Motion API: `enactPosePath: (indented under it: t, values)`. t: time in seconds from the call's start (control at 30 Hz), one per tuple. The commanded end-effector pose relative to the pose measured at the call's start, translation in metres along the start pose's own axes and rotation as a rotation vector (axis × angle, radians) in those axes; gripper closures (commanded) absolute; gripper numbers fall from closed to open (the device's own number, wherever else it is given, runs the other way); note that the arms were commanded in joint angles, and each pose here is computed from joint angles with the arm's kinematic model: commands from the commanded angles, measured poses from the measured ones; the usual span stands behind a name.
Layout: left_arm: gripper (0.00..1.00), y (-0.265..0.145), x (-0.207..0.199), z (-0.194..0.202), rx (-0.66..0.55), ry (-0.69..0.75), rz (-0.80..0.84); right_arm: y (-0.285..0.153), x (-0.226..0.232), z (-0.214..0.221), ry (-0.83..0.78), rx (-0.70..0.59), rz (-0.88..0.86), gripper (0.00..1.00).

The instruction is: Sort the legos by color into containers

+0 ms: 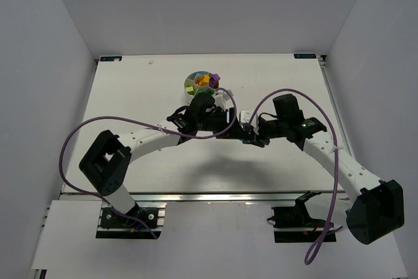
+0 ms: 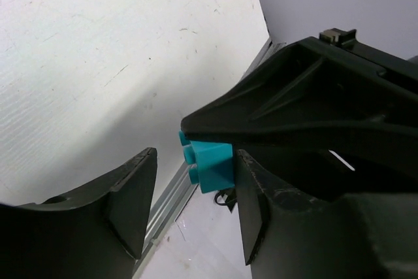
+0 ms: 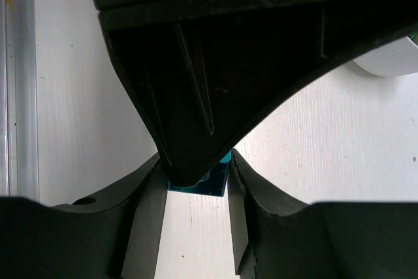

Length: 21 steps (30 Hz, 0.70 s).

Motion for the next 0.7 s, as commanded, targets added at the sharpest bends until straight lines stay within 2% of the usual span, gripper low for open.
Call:
enactPosePath:
  t: [0.0, 0.07, 0.1, 0.27, 0.33, 0.37, 0.43, 0.47, 0.53, 0.67]
  values:
    - [0.4, 0.002, -0.007, -0.014, -0.033, 0.029, 0.003, -0.001, -0.001, -0.01, -0.034, -0.028, 0.012, 1.0]
    - [0.44, 0.003, -0.006, -0.014, -0.034, 0.028, 0.004, -0.001, -0.001, -0.01, -0.036, -0.028, 0.015, 1.0]
    - [0.52, 0.004, -0.006, -0.014, -0.032, 0.025, 0.005, 0.0, -0.001, -0.009, -0.036, -0.025, 0.013, 1.0]
    - [0.69, 0.006, -0.003, -0.014, -0.025, 0.031, -0.007, 0.0, -0.002, -0.008, -0.031, -0.022, 0.026, 1.0]
    - [0.8, 0.007, -0.002, -0.015, -0.024, 0.04, -0.016, 0.001, -0.001, -0.007, -0.026, -0.021, 0.026, 1.0]
    - [0.84, 0.007, -0.003, -0.018, -0.03, 0.048, -0.017, 0.001, -0.001, -0.006, -0.011, -0.02, 0.032, 0.85]
    - [0.93, 0.006, 0.0, -0.015, -0.013, 0.056, -0.033, 0.001, -0.004, -0.006, -0.006, -0.023, 0.047, 0.68]
    - [0.95, 0.005, 0.0, -0.017, -0.006, 0.061, -0.044, 0.0, -0.005, -0.006, -0.001, -0.021, 0.057, 0.41]
    - [1.0, 0.001, 0.002, -0.024, -0.028, 0.104, -0.094, -0.001, -0.009, -0.004, 0.014, -0.022, 0.09, 0.11]
    - [1.0, -0.024, 0.018, -0.047, -0.066, 0.185, -0.259, -0.003, -0.016, 0.004, 0.035, -0.006, 0.171, 0.11]
Point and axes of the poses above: each gripper's point midway between its finger pads, its own y axis out along the fingers, its own x axis along the line the jaws close on, z = x × y, the point moved 4 cm from there along -y, back along the fingers, and after that the axes turned 14 degrees about y, right-handed, at the moved point
